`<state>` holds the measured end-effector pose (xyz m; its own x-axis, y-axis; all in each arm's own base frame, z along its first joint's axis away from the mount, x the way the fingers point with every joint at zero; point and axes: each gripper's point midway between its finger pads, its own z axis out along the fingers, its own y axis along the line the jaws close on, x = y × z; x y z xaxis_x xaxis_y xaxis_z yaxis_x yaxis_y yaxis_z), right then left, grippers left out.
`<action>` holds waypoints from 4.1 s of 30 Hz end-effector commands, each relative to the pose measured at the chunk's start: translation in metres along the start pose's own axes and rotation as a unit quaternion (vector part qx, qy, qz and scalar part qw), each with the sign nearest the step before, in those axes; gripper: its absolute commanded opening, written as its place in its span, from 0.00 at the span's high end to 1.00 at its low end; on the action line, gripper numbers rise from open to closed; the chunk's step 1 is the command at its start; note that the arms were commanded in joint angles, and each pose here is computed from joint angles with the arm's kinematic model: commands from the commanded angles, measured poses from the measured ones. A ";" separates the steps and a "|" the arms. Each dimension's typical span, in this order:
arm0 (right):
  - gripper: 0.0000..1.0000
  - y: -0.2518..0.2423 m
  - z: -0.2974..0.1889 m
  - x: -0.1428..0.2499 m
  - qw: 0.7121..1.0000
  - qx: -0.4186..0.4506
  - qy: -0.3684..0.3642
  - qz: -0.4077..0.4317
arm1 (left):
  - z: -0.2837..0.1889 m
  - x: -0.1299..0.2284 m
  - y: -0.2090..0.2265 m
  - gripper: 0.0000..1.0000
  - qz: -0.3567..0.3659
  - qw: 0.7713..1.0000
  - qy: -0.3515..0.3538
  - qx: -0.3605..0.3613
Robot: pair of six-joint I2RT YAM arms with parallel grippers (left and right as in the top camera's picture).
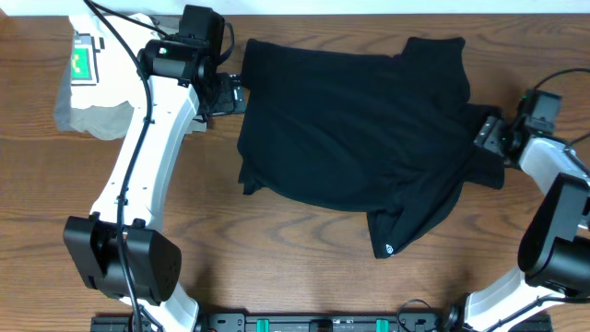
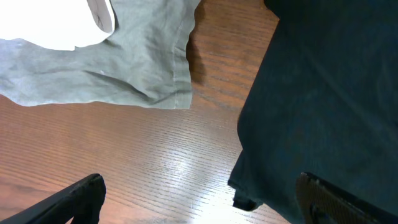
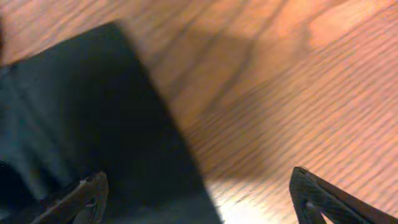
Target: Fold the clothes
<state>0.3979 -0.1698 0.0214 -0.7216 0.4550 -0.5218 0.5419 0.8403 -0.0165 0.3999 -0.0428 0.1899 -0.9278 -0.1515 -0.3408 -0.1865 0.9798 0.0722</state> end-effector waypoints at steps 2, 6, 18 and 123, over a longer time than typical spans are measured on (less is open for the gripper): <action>0.03 0.006 -0.001 -0.001 0.998 -0.046 0.021 -0.024 | 0.004 0.004 0.002 0.02 0.005 1.000 0.010 -0.006; 0.01 0.020 -0.030 -0.010 0.995 -0.084 0.055 -0.022 | 0.003 0.019 0.005 0.02 0.011 0.999 0.040 -0.010; 0.01 0.055 -0.184 0.004 0.981 -0.171 0.087 -0.033 | -0.022 0.085 0.004 0.02 -0.020 0.989 0.145 0.023; 0.99 0.096 -0.219 0.237 0.953 -0.053 0.265 -0.137 | 0.091 0.162 -0.021 0.94 0.082 0.988 0.057 0.120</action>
<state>0.1694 0.0925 0.0603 -0.9552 0.2903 0.0581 0.2897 0.9569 -0.0183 0.2713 -0.0805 0.0162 -0.9853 0.0738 -0.1540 0.0893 0.9914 -0.0959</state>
